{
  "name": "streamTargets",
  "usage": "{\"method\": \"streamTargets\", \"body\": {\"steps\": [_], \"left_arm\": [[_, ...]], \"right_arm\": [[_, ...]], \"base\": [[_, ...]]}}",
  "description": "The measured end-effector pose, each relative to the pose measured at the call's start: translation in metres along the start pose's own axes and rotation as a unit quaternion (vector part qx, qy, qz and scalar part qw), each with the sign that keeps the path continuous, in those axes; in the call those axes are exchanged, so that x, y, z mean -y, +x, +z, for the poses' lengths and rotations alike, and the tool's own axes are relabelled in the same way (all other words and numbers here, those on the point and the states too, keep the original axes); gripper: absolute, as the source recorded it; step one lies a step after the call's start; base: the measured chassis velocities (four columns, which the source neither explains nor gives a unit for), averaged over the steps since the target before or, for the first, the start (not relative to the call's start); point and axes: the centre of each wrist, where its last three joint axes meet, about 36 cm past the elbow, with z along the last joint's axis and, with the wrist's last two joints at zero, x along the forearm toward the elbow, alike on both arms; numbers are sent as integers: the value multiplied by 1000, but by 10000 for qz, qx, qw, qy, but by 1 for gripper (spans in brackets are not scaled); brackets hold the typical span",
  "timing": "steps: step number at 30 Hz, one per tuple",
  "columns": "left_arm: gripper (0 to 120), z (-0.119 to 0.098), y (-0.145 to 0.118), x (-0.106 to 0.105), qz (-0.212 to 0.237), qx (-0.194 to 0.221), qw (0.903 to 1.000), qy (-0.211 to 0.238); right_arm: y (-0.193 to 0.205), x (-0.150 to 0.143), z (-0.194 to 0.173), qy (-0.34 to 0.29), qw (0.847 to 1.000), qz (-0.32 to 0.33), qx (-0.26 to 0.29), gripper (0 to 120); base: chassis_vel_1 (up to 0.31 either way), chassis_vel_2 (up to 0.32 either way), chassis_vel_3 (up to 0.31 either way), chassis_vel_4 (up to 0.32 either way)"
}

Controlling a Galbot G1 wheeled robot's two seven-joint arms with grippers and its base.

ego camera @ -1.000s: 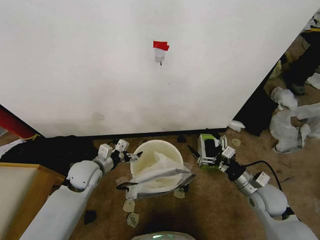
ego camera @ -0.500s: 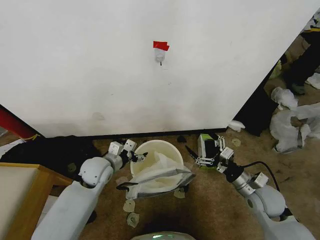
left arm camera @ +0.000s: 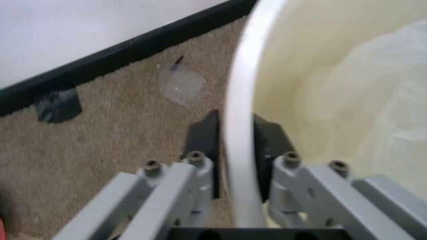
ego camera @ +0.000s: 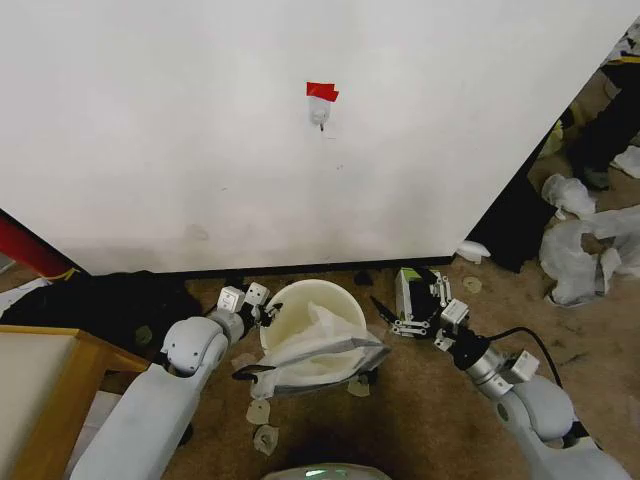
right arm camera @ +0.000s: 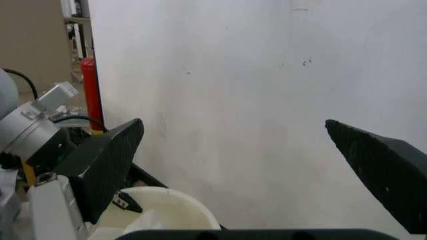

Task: Place the garbage bag over the trash bin.

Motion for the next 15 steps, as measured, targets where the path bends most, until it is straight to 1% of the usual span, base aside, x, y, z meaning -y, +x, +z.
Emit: {"method": "streamTargets", "body": {"steps": [1, 2, 4, 6, 8, 10, 12, 14, 15], "left_arm": [[8, 4, 2, 2, -14, 3, 9999, 118], [6, 6, 3, 4, -26, 8, 9998, 203], [5, 12, 8, 6, -68, 11, 9992, 395], [5, 13, 10, 6, -74, 12, 9991, 425], [5, 18, 23, 7, -132, 67, 9976, 677], [5, 13, 35, 8, -192, 210, 9957, 886], [5, 11, 38, 9, -218, 258, 9948, 960], [5, 7, 47, 12, -358, 359, 9912, 1225], [5, 6, 52, 16, -518, 370, 9872, 1465]], "right_arm": [[-1, -1, 1, -2, 10000, -9, -3, 100], [-1, -1, 2, -6, 10000, -16, -9, 100], [-1, -2, 3, -7, 10000, -33, -22, 100], [-1, -2, 3, -7, 10000, -37, -24, 100], [0, -3, 5, -11, 10000, -52, -29, 100], [1, -3, 6, -12, 10000, -47, -35, 100], [1, -3, 7, -11, 10000, -45, -34, 100], [2, -2, 8, -11, 10000, -40, -36, 100], [1, -2, 8, -7, 10000, -41, -32, 100]], "base": [[0, 0, 0, 0], [0, 0, 0, 0], [0, 0, 0, 0], [0, 0, 0, 0], [0, 0, 0, 0], [0, 0, 0, 0], [0, 0, 0, 0], [0, 0, 0, 0], [0, 0, 0, 0]]}}
